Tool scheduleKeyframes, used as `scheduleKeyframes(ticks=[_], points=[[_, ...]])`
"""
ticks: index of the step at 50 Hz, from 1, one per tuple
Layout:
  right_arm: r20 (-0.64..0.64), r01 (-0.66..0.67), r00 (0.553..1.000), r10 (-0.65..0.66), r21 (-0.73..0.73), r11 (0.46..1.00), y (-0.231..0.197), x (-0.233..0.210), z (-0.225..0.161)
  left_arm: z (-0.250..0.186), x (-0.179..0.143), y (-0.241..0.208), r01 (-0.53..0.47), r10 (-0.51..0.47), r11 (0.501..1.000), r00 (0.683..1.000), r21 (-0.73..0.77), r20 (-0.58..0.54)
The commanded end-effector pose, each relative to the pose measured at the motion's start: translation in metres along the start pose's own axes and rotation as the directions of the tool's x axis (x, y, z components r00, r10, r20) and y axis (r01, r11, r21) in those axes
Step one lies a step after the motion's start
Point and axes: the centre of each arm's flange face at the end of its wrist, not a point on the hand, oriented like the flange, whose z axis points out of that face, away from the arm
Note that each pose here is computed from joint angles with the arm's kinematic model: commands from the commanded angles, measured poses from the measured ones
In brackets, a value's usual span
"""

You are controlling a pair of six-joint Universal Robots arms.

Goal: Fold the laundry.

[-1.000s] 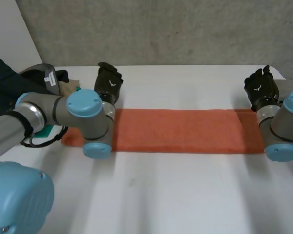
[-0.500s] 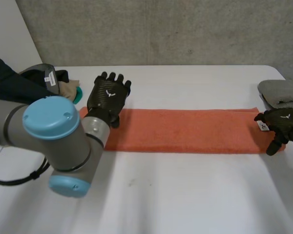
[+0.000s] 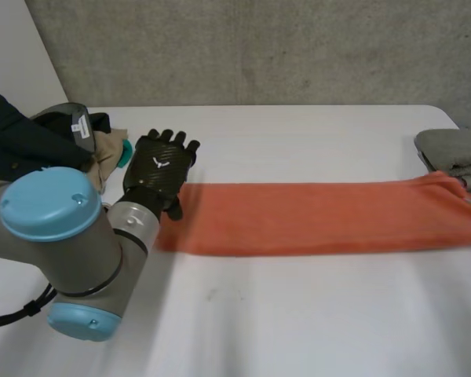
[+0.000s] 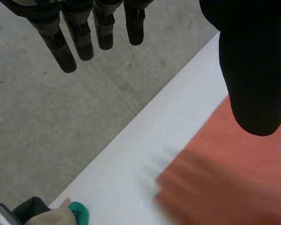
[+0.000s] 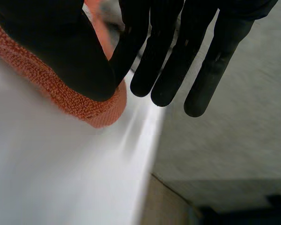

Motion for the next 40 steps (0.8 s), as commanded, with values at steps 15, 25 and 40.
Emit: scheduleKeyframes(ticks=[15, 25, 40], points=[[0.085, 0.041, 0.990, -0.110, 0.577, 0.816, -0.169, -0.091, -0.094, -0.013, -0.046, -0.011, 0.017, -0.019, 1.000, 0.992, 0.015, 0.122], [0.381, -0.098, 0.820, -0.426, 0.828, 0.552, -0.196, -0.271, -0.201, -0.022, -0.042, -0.005, 0.015, -0.015, 1.000, 0.994, -0.007, 0.104], [0.523, -0.164, 0.764, -0.378, 0.725, 0.669, -0.173, -0.287, -0.221, -0.013, -0.019, -0.010, 0.009, -0.010, 1.000, 0.999, 0.025, 0.050]])
